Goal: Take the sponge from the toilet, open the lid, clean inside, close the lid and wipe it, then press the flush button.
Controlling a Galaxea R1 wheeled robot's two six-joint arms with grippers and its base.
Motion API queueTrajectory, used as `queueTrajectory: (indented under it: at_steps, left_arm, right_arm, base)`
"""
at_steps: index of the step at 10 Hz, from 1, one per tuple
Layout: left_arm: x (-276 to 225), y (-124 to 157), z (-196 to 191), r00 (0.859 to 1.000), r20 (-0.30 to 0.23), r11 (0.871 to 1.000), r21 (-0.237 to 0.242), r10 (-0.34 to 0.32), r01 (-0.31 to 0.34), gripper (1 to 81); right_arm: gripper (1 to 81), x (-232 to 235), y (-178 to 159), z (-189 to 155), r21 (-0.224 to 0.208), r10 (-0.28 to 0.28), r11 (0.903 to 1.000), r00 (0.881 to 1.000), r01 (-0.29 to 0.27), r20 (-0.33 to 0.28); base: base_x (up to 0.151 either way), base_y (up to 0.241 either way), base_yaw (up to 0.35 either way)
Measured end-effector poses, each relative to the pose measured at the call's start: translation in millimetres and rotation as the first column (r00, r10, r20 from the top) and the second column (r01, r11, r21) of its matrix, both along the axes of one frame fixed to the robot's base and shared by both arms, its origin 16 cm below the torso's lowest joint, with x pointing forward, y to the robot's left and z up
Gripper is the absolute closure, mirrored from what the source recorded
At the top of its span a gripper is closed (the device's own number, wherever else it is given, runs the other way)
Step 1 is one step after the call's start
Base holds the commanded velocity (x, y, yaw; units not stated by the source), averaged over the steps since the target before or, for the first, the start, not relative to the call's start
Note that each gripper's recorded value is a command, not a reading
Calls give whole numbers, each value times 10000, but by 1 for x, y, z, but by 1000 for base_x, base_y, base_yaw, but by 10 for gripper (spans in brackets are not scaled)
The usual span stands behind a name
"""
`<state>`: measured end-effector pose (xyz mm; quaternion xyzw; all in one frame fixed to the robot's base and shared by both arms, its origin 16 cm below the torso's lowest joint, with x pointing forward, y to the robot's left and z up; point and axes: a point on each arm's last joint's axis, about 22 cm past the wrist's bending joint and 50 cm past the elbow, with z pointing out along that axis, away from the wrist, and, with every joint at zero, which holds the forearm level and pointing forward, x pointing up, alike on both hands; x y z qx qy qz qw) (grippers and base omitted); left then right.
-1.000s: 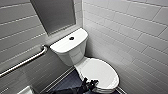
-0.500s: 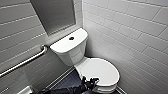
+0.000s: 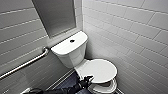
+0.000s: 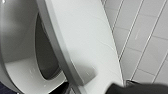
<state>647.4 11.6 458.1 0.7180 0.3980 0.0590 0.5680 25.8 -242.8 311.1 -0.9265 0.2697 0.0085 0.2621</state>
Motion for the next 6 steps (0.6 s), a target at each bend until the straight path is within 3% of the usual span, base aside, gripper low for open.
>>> queueTrajectory:
  at_steps: [3, 6]
  left_arm:
    - [7, 12, 8, 9970, -370, 9959, -581, 677, -698, 10]
    - [12, 17, 11, 9934, -728, 9920, -831, 888, -947, 10]
  right_arm:
    - [811, -2, 0, 1, -8, -13, 10000, 10000, 13, -41]
    - [811, -2, 0, 1, -2, -20, 10000, 10000, 20, -39]
  base:
    - [0, 0, 0]
    - [0, 0, 0]
